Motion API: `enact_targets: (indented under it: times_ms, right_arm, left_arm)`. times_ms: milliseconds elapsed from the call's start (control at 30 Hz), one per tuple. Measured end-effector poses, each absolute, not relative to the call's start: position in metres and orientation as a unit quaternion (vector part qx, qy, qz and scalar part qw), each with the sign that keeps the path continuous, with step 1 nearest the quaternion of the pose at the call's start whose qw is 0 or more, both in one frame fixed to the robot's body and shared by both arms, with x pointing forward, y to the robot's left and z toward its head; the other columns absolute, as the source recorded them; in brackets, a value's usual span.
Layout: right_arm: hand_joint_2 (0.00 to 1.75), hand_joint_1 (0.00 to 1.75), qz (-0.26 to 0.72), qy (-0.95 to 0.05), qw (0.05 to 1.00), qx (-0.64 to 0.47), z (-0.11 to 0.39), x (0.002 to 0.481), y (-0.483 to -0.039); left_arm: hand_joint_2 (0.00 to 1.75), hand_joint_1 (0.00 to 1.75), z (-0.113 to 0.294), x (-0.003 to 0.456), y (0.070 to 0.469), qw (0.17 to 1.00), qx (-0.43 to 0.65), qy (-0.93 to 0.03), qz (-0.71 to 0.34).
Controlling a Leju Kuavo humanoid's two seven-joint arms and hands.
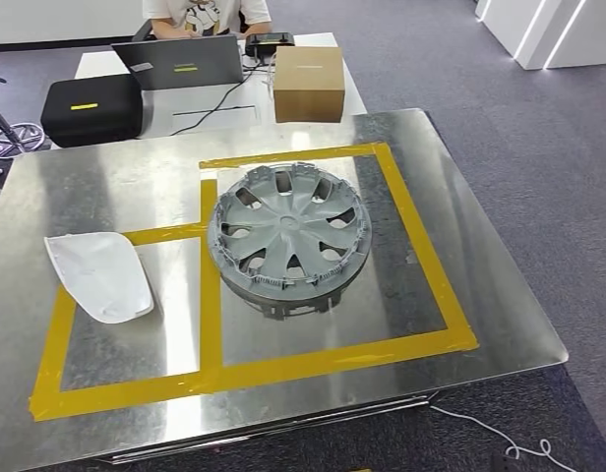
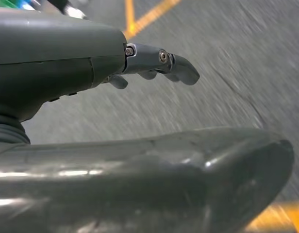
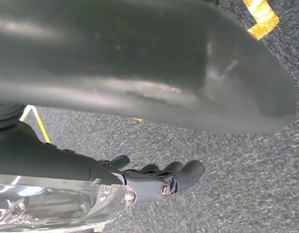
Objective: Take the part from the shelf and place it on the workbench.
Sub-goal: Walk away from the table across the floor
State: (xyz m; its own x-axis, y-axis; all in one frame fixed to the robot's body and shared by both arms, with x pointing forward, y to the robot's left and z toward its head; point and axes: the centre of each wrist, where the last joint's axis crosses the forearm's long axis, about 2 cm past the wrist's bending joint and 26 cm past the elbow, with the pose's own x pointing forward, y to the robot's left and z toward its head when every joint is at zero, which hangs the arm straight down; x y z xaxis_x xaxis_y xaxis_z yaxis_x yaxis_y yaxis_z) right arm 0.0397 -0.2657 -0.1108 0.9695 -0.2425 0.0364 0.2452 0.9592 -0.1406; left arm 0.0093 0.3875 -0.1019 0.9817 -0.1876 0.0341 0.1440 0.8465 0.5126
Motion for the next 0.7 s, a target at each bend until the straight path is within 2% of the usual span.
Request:
enact_targets:
  times_ms: [133,267,433,700]
  right_arm:
    - [0.00,0.00,-0.107,-0.001,0.992,-0.067,-0.111,0.040,-0.264]
    - [0.00,0.00,-0.096,0.004,0.993,-0.065,-0.111,0.040,-0.263]
    - [0.00,0.00,-0.030,0.012,0.997,-0.068,-0.110,0.040,-0.258]
    - [0.00,0.00,0.005,0.013,0.998,-0.065,-0.110,0.042,-0.251]
  left_arm:
    - [0.00,0.00,-0.108,0.019,0.355,0.971,0.211,-0.071,-0.082]
    - [0.00,0.00,-0.109,0.024,0.339,0.976,0.185,-0.086,-0.072]
    - [0.00,0.00,-0.111,0.030,0.322,0.979,0.108,-0.164,0.049]
    - [0.00,0.00,-0.111,0.038,0.304,0.970,0.071,-0.192,0.132]
